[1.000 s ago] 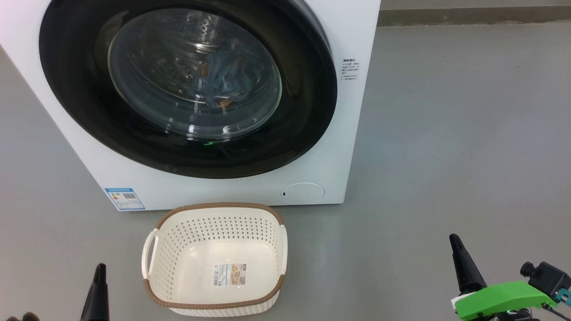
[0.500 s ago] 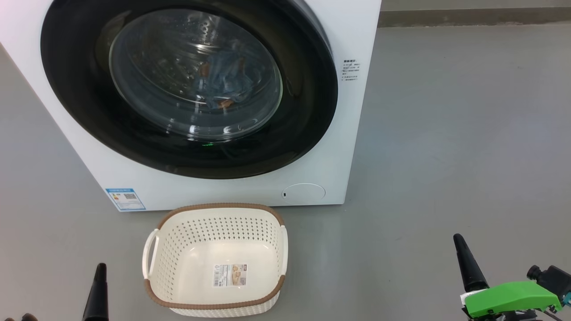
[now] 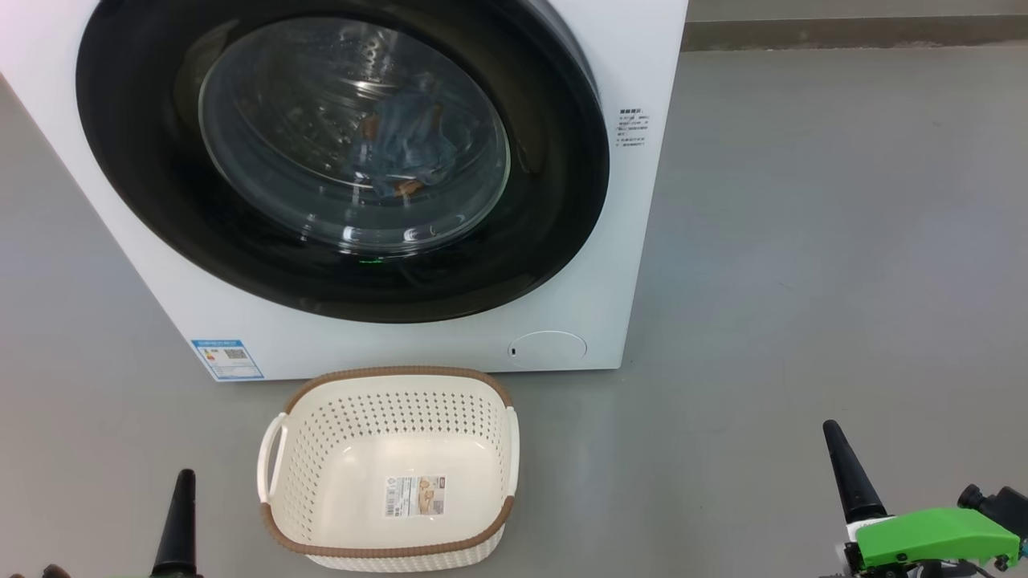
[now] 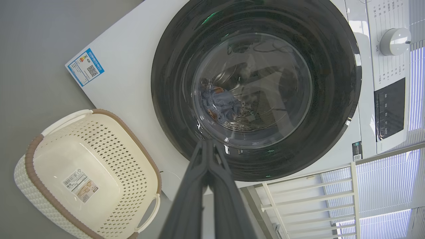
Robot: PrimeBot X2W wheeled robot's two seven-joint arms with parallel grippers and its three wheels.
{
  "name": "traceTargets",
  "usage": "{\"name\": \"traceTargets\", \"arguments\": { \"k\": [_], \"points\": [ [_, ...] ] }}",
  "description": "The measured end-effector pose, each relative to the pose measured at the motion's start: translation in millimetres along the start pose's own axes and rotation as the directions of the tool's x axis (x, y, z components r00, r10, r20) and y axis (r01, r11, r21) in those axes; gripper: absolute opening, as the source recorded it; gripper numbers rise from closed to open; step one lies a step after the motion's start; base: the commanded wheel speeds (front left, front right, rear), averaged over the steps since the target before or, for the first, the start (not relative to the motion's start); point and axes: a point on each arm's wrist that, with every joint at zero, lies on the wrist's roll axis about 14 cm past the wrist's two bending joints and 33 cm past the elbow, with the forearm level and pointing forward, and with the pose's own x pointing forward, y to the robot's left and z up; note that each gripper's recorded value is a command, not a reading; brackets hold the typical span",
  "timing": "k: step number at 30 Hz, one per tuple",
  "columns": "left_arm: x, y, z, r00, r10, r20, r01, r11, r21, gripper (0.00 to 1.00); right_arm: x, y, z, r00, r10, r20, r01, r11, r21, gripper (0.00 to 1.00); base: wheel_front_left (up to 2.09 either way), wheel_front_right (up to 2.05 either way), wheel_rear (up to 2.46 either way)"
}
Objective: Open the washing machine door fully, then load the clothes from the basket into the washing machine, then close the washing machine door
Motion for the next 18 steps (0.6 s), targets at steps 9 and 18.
{"name": "traceTargets", "arguments": {
  "k": [9,18],
  "points": [
    [4.2,-5.1,1.1,1.0,-0.013,0.002,0.013,0.996,-0.086,0.0,0.1,0.5,1.0,1.0,0.003,-0.003,-0.002,0.995,0.101,0.0,0.0,0.0,0.0],
    [3.9,-3.4,-2.3,1.0,-0.008,-0.009,0.006,0.983,-0.183,0.0,0.0,0.4,4.2,1.0,0.005,0.004,-0.006,0.98,0.201,0.0,0.0,0.0,0.0]
  ]
}}
